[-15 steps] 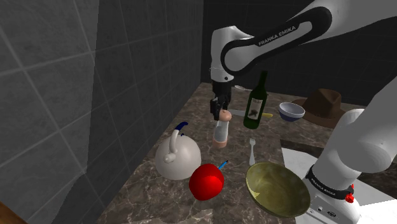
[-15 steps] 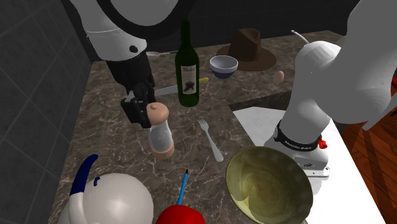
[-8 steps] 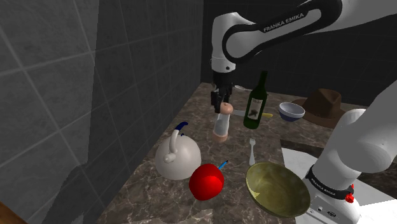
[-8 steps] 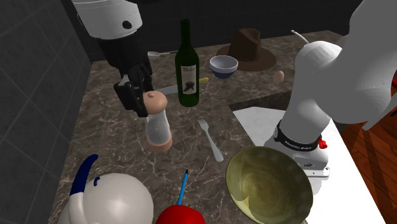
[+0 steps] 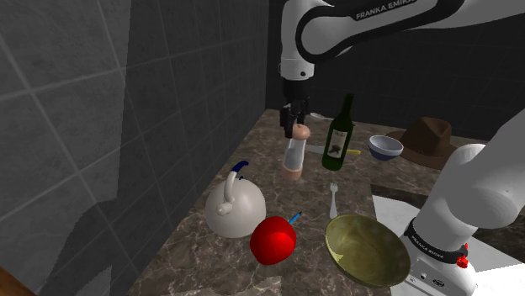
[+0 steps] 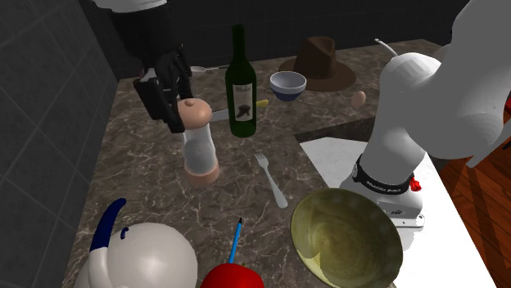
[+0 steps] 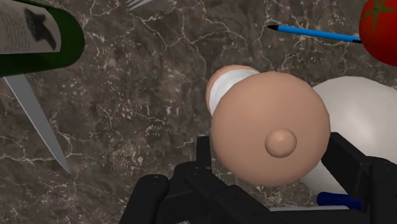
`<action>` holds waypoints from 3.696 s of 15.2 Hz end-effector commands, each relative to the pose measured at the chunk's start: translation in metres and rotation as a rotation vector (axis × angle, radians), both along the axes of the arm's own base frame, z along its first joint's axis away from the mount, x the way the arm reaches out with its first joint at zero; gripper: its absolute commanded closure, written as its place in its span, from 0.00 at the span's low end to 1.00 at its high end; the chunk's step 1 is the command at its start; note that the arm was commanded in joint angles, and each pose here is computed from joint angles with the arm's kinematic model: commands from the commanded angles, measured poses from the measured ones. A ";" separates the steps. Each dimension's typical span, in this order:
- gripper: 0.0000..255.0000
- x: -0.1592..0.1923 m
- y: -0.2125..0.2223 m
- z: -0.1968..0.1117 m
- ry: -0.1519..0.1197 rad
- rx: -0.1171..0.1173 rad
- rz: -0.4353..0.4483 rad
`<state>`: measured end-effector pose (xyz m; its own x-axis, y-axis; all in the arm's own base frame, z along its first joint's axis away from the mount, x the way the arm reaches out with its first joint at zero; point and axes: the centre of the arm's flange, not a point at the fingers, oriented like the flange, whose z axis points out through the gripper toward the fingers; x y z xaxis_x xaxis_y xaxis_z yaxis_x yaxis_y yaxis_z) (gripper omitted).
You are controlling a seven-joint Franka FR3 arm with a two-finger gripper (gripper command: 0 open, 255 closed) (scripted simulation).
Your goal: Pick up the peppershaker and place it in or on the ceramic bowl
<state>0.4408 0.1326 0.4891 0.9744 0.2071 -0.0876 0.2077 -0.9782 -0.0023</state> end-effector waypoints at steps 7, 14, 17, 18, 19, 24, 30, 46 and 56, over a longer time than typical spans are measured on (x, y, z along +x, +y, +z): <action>1.00 0.000 0.000 0.043 0.000 0.000 0.000; 1.00 0.000 0.000 0.077 0.000 0.000 0.000; 1.00 -0.037 0.010 0.086 0.000 0.000 0.000; 1.00 -0.050 0.013 0.089 0.000 0.000 0.000; 1.00 -0.062 0.017 0.092 0.000 0.000 0.000; 1.00 -0.124 0.034 0.107 0.000 0.000 0.000; 1.00 -0.199 0.054 0.125 0.000 0.000 0.000; 1.00 -0.291 0.079 0.100 0.000 0.000 0.000; 1.00 -0.291 0.079 0.047 0.000 0.000 0.000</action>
<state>0.1492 0.2110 0.5417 0.9742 0.2074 -0.0884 0.2080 -0.9781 -0.0022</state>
